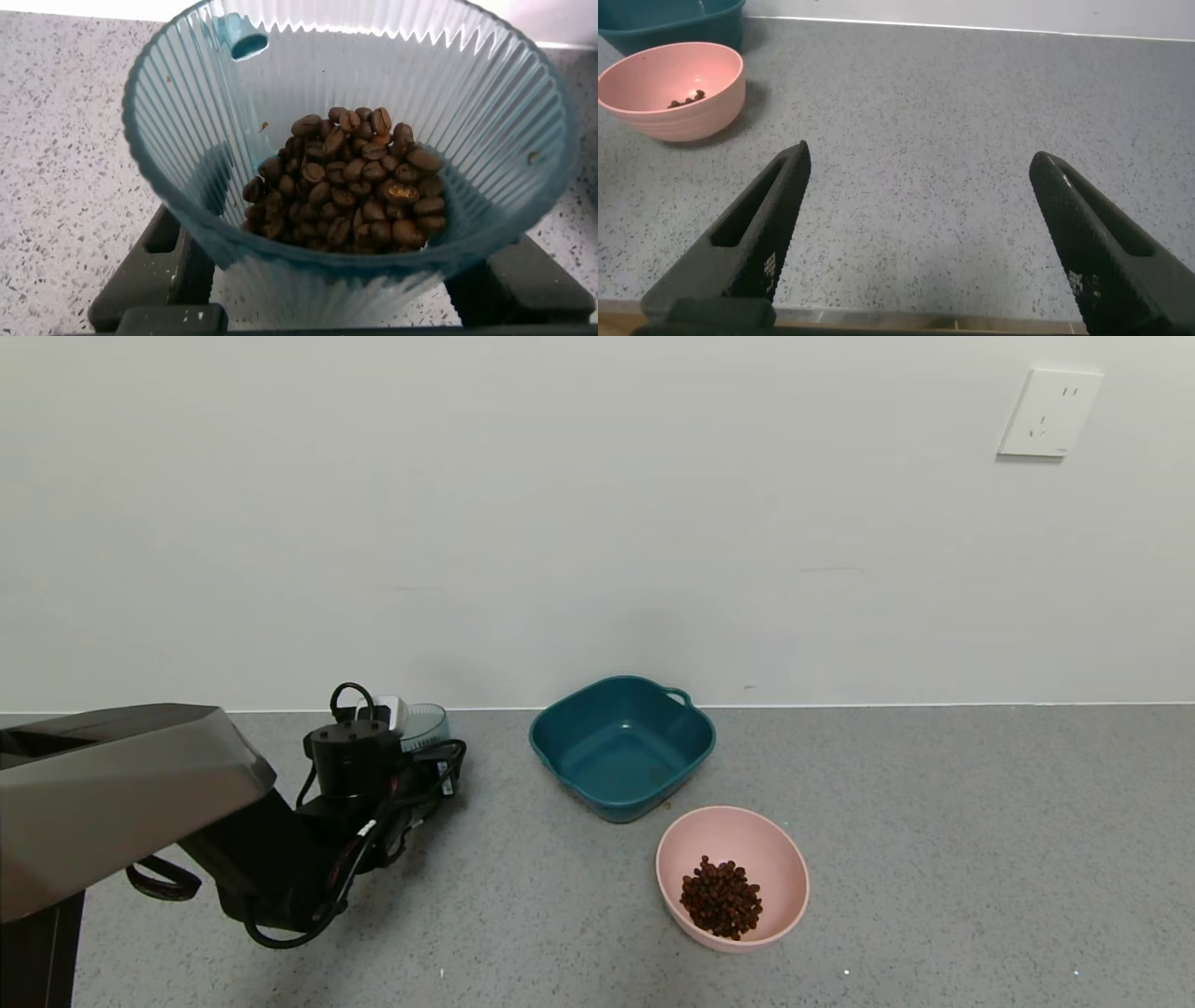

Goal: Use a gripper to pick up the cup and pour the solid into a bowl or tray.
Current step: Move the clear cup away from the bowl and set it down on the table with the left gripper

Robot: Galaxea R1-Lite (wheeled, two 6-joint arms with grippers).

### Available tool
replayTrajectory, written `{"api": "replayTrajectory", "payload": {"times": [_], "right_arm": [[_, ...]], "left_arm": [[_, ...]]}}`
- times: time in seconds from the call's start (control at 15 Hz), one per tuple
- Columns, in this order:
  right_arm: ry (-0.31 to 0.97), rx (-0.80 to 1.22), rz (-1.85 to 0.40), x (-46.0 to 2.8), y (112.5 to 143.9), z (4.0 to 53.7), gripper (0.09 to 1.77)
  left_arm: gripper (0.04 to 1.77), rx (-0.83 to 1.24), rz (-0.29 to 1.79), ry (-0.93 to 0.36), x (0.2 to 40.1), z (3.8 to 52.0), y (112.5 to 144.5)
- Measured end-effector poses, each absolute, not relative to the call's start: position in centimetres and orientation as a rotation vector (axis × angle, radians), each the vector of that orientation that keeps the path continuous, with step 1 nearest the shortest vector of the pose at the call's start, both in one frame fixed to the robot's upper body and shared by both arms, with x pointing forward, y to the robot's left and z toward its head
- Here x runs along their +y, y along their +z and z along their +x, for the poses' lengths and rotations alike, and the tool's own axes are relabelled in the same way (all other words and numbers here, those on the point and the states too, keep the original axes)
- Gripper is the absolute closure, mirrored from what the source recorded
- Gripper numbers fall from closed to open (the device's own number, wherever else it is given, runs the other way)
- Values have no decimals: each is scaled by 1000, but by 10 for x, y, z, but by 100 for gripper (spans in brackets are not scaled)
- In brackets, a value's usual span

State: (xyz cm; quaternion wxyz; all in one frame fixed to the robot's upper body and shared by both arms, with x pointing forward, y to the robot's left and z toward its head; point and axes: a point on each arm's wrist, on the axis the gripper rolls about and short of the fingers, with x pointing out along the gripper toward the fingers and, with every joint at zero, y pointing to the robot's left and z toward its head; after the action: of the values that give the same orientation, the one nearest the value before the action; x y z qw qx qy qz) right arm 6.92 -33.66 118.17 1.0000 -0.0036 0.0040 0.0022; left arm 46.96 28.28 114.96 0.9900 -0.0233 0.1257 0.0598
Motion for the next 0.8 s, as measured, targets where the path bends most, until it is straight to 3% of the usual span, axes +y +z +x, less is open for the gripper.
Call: {"api": "replayTrajectory", "payload": {"times": [0.47, 0.8], "right_arm": [[4, 8, -7, -337, 1182, 69, 15], [4, 8, -7, -337, 1182, 69, 15]], "left_arm": [[47, 278, -41, 118, 283, 469, 1141], [27, 284, -40, 109, 283, 468, 1140]]}}
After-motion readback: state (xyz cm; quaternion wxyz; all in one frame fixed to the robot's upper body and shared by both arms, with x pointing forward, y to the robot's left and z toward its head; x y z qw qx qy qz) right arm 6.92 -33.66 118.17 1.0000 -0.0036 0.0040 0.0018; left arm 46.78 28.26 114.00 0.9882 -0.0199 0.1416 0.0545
